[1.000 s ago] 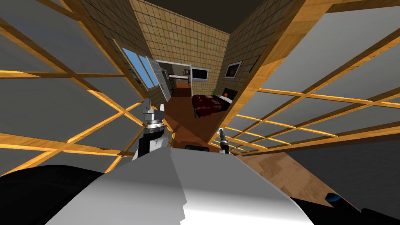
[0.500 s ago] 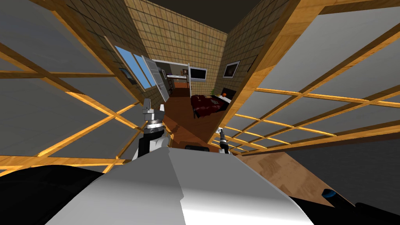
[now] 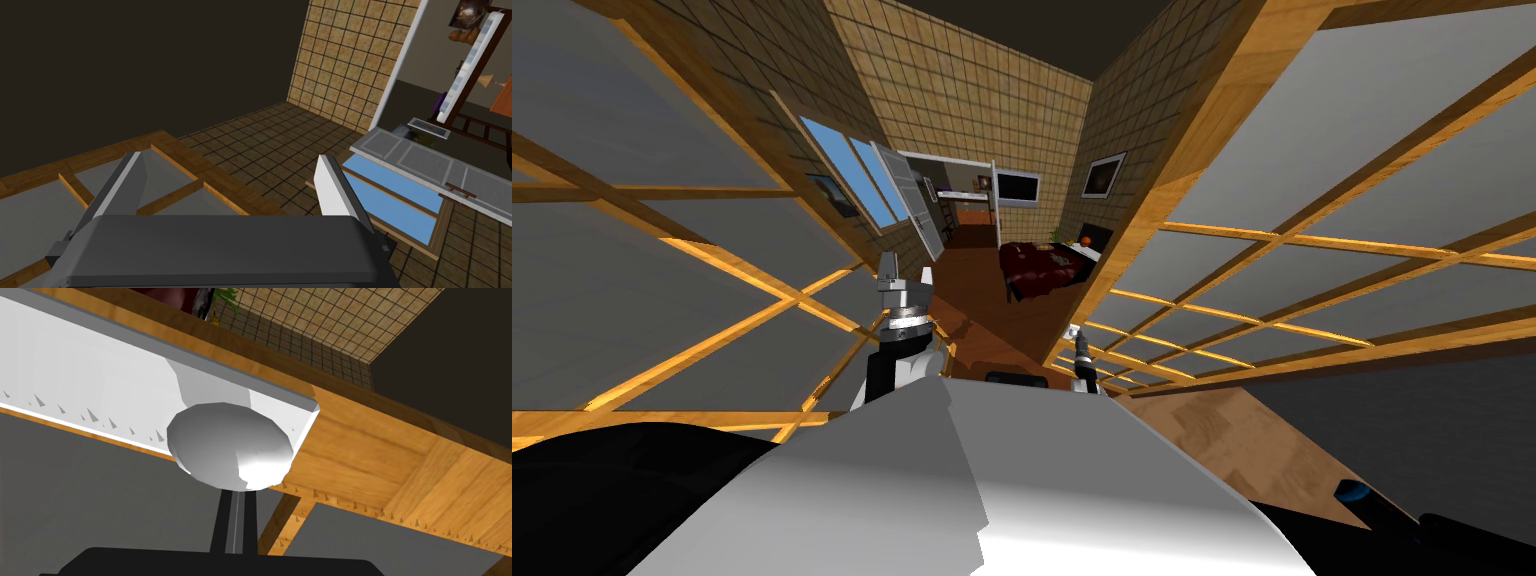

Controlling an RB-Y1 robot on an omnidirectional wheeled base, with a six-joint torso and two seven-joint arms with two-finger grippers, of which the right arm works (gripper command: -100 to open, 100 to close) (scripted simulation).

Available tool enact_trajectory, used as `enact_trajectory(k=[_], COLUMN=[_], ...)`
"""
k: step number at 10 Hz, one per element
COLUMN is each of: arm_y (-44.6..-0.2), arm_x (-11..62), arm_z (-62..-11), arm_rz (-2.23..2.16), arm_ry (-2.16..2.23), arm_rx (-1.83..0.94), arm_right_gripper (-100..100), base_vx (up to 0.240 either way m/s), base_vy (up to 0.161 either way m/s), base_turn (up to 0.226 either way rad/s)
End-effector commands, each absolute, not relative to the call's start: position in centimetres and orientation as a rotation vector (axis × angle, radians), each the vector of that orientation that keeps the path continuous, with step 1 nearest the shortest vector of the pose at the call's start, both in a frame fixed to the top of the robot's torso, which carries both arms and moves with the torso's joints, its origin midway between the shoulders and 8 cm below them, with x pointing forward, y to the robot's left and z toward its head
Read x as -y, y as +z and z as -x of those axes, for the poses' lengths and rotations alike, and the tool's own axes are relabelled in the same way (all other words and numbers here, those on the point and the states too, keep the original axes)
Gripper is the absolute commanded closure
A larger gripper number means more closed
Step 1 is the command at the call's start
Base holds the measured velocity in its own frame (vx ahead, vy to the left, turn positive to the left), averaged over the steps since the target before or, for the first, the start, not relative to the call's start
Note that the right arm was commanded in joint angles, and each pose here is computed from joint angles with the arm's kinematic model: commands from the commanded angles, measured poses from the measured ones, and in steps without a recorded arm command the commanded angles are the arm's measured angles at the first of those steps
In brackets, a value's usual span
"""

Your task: Push the door open

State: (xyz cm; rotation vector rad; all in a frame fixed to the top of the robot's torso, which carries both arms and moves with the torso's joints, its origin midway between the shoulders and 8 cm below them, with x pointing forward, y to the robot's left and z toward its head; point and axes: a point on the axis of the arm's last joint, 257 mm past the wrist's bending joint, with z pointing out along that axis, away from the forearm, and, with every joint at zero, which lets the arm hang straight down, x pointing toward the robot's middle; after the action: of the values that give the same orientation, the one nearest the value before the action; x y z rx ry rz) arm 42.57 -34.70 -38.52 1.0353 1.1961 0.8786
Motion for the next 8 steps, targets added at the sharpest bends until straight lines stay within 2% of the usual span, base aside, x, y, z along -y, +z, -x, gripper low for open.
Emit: enact_trajectory(k=[1,8], arm_y=[-38.48,-38.30], arm_x=[34.60,34.18], arm_z=[-42.70,-43.26], arm_rz=[-1.076,-1.229], arm_ry=[0.922,1.087], arm_rx=[-1.166,-1.037], arm_right_gripper=[-100,-100], base_vx=[-0.044,-0.040], base_vy=[-0.022,-0.012], base_turn=[0.021,0.023])
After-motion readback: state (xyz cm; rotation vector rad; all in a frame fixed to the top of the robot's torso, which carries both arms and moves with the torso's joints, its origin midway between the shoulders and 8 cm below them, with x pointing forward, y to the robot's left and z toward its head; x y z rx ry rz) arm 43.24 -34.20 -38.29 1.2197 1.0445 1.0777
